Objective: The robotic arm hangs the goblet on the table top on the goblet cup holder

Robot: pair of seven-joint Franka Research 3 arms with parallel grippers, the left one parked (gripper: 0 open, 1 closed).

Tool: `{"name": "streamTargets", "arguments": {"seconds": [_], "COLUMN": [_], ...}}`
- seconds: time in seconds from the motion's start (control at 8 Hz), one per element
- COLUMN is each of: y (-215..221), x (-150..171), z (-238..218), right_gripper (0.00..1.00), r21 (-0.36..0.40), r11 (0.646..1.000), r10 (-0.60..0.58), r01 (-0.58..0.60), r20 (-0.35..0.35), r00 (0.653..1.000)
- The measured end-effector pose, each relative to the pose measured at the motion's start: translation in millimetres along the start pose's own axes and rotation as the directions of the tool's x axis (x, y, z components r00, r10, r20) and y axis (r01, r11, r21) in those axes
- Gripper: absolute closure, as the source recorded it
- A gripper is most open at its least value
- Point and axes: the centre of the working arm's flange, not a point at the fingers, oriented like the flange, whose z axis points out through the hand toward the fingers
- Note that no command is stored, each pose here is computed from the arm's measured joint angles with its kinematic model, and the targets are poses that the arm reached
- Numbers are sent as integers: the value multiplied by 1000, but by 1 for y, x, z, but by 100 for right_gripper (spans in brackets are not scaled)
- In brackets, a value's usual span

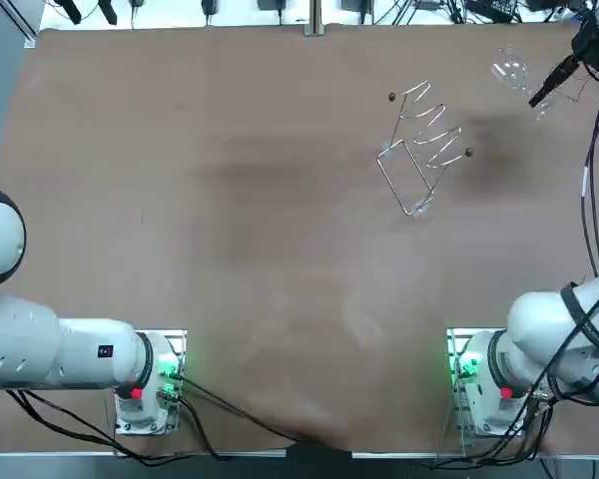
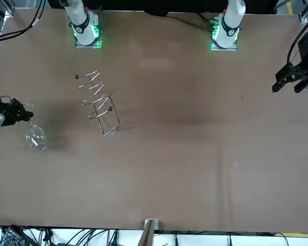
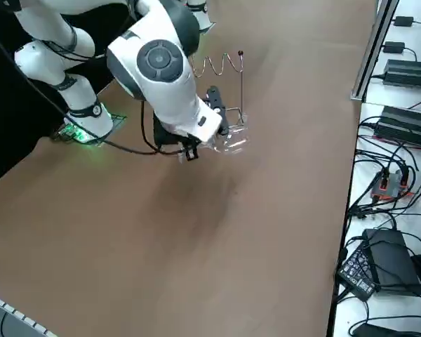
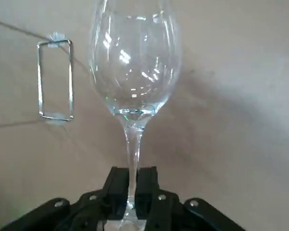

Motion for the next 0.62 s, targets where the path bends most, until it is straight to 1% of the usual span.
{"name": "streamTargets", "arguments": {"seconds": [0.12, 0.25, 0.62], "y": [-12, -26, -51], "x": [0, 2, -1], "z": [-3, -4, -6], "right_gripper": [88, 88, 88], "r21": [25, 45, 71], "r11": [996, 984, 928], "r10": [87, 169, 352], "r01": [-87, -172, -367], "r20": [29, 66, 165], "r00": [996, 983, 921]}}
